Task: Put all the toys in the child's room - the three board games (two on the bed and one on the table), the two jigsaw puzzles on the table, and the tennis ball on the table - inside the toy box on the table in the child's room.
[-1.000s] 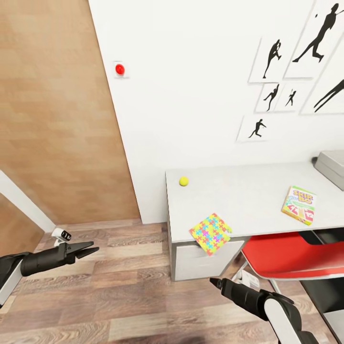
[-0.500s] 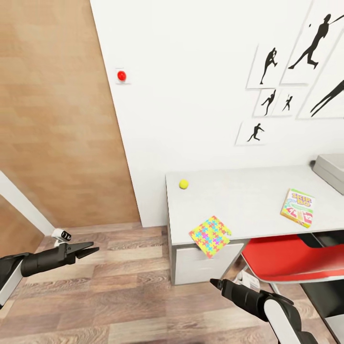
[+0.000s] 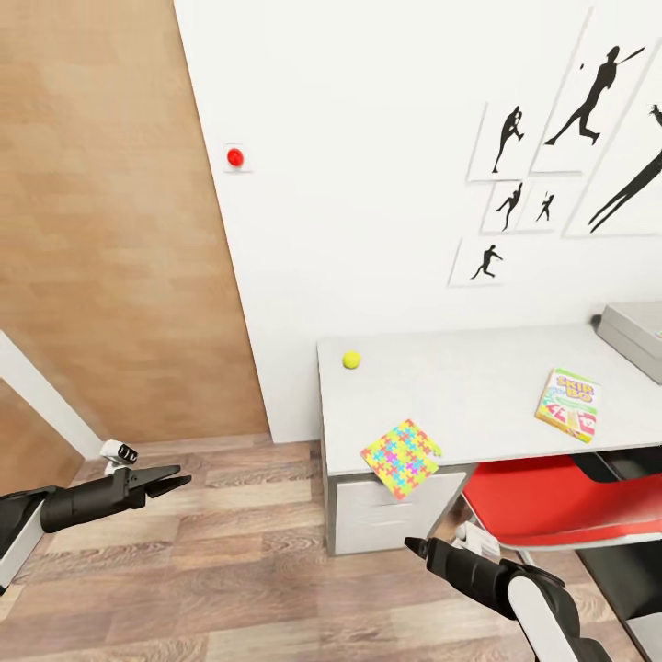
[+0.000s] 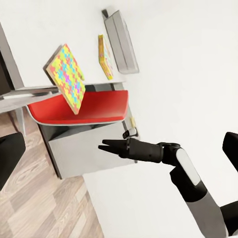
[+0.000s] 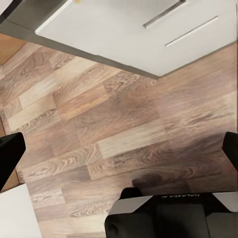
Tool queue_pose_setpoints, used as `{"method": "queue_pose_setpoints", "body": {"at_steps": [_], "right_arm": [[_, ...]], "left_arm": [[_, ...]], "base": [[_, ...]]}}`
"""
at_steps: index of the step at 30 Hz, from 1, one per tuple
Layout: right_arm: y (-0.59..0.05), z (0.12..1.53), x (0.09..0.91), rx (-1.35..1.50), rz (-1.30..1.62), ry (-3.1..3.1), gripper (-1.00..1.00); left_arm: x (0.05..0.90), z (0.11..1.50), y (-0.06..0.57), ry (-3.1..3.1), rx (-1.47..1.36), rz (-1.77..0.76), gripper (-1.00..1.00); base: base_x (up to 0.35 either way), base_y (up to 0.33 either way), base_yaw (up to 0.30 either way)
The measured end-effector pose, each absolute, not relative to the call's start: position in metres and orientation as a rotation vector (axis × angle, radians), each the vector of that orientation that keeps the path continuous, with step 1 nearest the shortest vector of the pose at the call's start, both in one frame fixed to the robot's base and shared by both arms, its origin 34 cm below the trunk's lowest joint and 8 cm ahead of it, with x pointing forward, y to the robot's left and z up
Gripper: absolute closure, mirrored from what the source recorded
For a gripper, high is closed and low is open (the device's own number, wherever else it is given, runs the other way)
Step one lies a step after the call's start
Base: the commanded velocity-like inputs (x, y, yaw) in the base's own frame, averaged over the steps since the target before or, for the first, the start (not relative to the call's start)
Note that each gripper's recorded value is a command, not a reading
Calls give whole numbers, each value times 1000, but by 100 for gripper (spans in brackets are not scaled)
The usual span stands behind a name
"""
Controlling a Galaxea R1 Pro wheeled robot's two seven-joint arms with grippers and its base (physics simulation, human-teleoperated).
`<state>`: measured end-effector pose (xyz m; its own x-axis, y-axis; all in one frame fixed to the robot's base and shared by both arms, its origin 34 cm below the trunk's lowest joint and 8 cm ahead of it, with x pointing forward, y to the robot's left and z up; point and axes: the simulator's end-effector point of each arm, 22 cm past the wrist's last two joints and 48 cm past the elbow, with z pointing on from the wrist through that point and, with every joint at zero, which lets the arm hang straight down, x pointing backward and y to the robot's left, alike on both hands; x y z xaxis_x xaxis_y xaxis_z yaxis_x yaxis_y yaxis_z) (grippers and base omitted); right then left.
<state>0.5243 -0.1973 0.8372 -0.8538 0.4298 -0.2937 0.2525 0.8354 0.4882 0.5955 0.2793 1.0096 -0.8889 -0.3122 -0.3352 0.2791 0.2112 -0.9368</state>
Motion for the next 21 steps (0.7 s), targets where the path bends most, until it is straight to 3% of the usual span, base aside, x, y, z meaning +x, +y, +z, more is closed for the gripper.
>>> {"method": "queue_pose_setpoints", "body": {"at_steps": [21], "right_arm": [[-198,845,527,500,618,2605,-100]], "left_arm": [[595,1019,278,2021,-11,-1720,-100]], "base": [[-18,-119,9]]}}
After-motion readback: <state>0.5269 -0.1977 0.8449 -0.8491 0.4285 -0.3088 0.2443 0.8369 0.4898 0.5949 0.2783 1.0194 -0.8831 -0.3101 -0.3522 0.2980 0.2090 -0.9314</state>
